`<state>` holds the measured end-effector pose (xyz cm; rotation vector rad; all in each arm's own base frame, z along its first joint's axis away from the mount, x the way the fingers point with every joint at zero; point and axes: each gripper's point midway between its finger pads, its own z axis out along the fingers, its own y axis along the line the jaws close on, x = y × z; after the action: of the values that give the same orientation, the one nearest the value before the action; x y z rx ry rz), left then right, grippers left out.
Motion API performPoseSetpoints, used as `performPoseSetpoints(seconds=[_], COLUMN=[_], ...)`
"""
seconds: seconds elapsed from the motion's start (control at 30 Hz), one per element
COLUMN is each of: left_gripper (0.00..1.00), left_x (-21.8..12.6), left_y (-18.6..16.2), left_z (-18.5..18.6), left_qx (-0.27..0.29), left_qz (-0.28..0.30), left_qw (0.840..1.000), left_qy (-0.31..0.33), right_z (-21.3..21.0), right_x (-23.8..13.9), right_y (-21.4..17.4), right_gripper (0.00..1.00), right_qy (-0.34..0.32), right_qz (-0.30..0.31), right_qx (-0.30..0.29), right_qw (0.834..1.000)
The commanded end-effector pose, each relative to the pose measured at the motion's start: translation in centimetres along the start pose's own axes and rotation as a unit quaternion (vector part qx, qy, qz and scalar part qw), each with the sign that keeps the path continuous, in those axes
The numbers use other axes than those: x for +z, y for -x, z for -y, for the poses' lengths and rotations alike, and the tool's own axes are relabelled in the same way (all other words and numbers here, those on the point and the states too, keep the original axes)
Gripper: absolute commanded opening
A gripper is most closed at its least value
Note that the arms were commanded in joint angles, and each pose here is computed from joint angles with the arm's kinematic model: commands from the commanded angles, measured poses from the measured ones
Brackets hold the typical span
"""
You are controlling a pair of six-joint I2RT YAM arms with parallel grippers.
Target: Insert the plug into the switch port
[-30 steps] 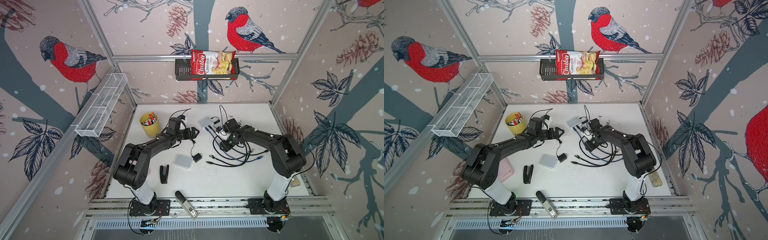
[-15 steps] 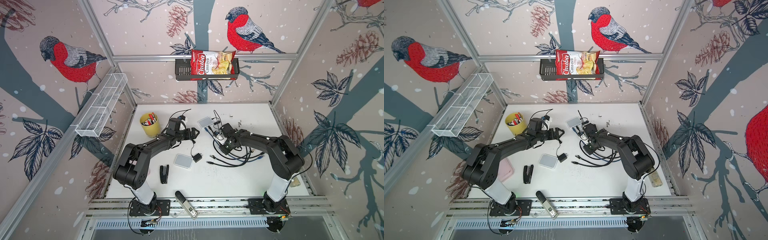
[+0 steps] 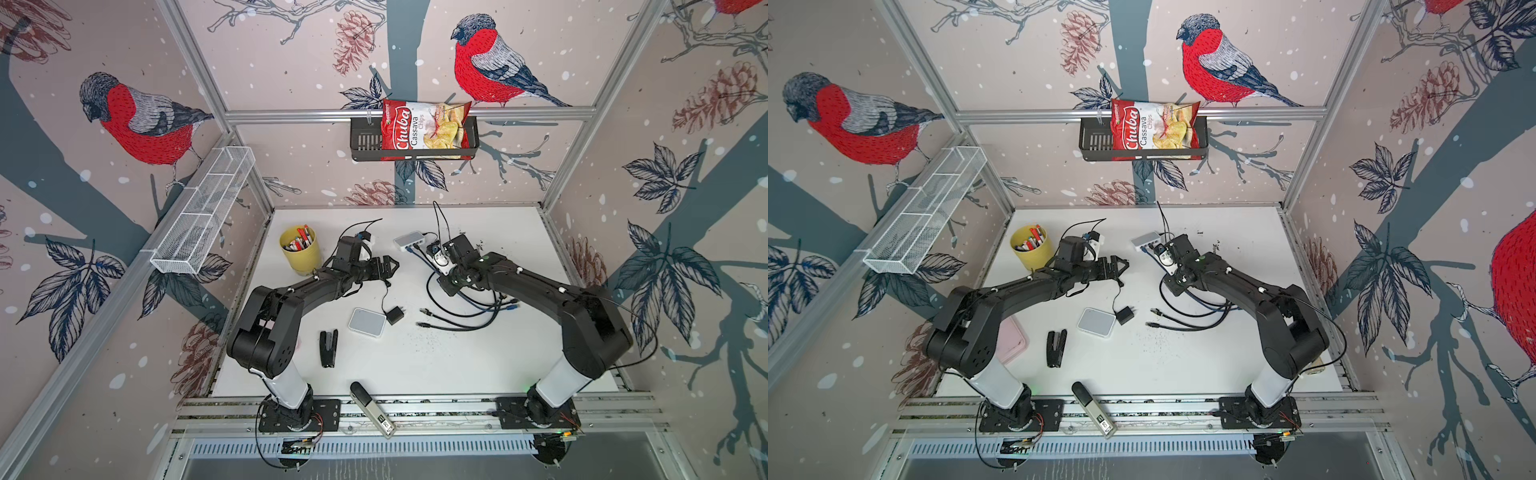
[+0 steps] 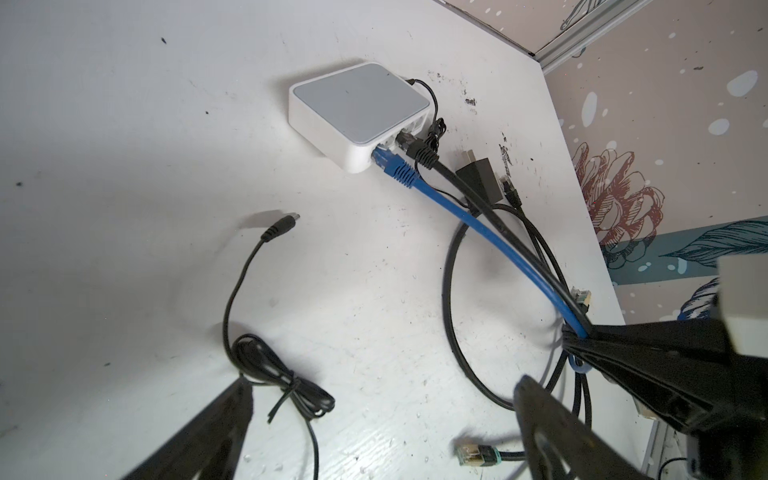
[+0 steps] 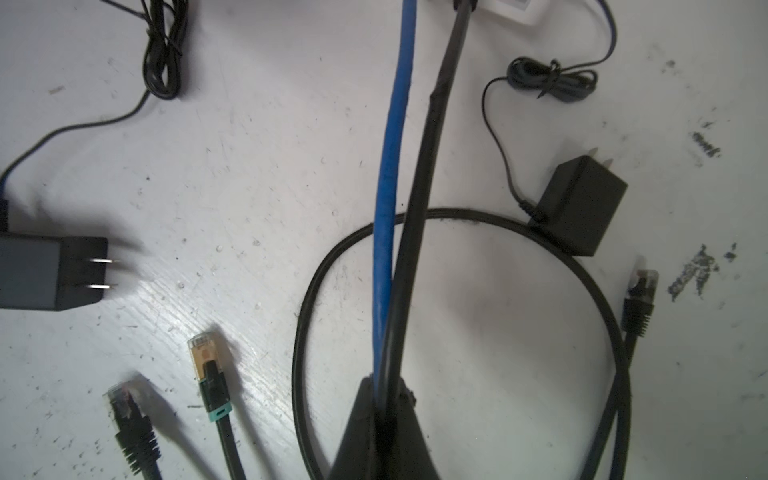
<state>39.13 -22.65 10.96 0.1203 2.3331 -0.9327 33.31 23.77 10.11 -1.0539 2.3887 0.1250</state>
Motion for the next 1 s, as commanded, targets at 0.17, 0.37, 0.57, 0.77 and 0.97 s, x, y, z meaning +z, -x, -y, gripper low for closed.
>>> performPoseSetpoints(seconds=[0.17, 0.37, 0.57, 0.77, 0.97], left_gripper=[0.97, 0.97, 0.97, 0.97, 0.97], left_x=[0.1, 0.2, 0.3, 0.4, 0.6], left_y=[-0.2, -0.4, -0.5, -0.6, -0.8], left_z=[0.0, -0.3, -0.5, -0.9, -1.1], left_qx=[-0.001, -0.002, -0.003, -0.002, -0.002], left_qz=[-0.001, -0.002, -0.003, -0.005, -0.009], left_qw=[1.0, 1.0, 1.0, 1.0, 1.0], left_qy=[0.0, 0.006, 0.01, 0.018, 0.02], right_z=[0.1, -0.2, -1.5, -2.6, -2.5], right_x=[-1.6, -0.2, 2.6, 5.8, 8.6], right_y=[3.8, 5.0, 6.2, 5.2, 3.9], right_gripper=[0.04, 0.04, 0.04, 0.05, 0.07], right_qy=[0.001, 0.003, 0.008, 0.027, 0.02], right_qz=[0.079, 0.102, 0.106, 0.081, 0.053], right_qx=[0.025, 0.026, 0.013, 0.009, 0.02], right_qw=[0.997, 0.994, 0.994, 0.996, 0.998])
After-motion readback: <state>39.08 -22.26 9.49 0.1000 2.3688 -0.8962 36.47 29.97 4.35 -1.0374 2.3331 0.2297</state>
